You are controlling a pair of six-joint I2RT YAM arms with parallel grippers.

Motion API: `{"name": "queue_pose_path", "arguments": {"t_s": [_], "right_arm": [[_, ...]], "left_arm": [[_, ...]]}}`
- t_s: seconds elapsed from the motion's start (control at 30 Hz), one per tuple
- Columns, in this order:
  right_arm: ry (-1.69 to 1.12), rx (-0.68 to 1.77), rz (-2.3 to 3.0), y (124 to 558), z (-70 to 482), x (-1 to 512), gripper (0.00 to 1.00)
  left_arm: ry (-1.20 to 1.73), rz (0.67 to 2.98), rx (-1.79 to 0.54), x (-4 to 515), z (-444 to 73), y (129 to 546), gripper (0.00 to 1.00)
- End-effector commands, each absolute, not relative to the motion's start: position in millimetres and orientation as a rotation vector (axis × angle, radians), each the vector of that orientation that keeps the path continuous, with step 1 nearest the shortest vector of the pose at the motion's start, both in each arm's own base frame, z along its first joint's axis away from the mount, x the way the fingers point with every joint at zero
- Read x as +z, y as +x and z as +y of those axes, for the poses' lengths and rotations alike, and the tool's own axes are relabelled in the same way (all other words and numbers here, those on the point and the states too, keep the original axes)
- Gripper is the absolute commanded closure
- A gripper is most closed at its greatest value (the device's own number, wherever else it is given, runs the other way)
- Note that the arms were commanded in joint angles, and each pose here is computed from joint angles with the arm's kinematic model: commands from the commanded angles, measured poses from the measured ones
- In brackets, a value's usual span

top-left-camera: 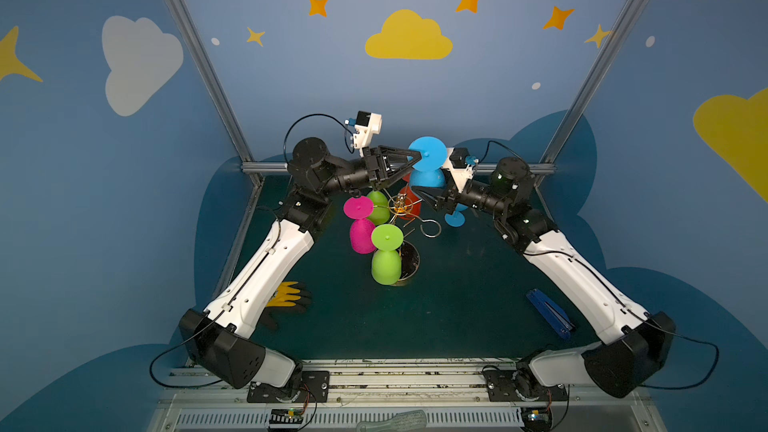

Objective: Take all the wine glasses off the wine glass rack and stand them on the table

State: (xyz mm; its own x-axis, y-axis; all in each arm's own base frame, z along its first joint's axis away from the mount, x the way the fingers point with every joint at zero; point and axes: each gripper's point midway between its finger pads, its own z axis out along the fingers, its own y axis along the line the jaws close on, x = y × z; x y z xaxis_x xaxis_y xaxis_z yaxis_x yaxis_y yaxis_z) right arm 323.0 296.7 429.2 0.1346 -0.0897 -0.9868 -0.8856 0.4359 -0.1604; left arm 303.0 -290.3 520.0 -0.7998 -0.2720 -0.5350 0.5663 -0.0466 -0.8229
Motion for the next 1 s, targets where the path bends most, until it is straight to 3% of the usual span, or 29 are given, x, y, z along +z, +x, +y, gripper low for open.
{"name": "queue_pose_path", "arguments": {"t_s": [0.0,0.07,0.17,0.4,0.6,0.97], "right_arm": [[-0.865,0.713,1.406,313.2,275.5,452.9,0.57],[-0.829,0.687,1.489,309.8,264.3,451.8,0.59],[-0.775,0.636,1.617,303.8,245.6,444.9,0.61],[-0.729,0.609,1.882,279.5,219.2,416.7,0.64],[-0.75,0.638,1.98,263.8,215.1,408.8,0.69],[-0.794,0.755,2.011,257.8,235.0,405.7,0.74]], "left_arm": [[0.39,1.586,-1.812,534.1,-278.6,291.0,0.4],[0.406,1.584,-1.724,528.6,-275.2,293.7,0.31],[0.449,1.553,-1.512,519.0,-267.9,301.7,0.28],[0.629,1.32,-0.864,499.6,-254.0,324.7,0.3],[0.855,1.033,-0.502,491.9,-270.5,321.3,0.35],[1.033,0.836,-0.455,487.0,-297.5,301.8,0.39]]}}
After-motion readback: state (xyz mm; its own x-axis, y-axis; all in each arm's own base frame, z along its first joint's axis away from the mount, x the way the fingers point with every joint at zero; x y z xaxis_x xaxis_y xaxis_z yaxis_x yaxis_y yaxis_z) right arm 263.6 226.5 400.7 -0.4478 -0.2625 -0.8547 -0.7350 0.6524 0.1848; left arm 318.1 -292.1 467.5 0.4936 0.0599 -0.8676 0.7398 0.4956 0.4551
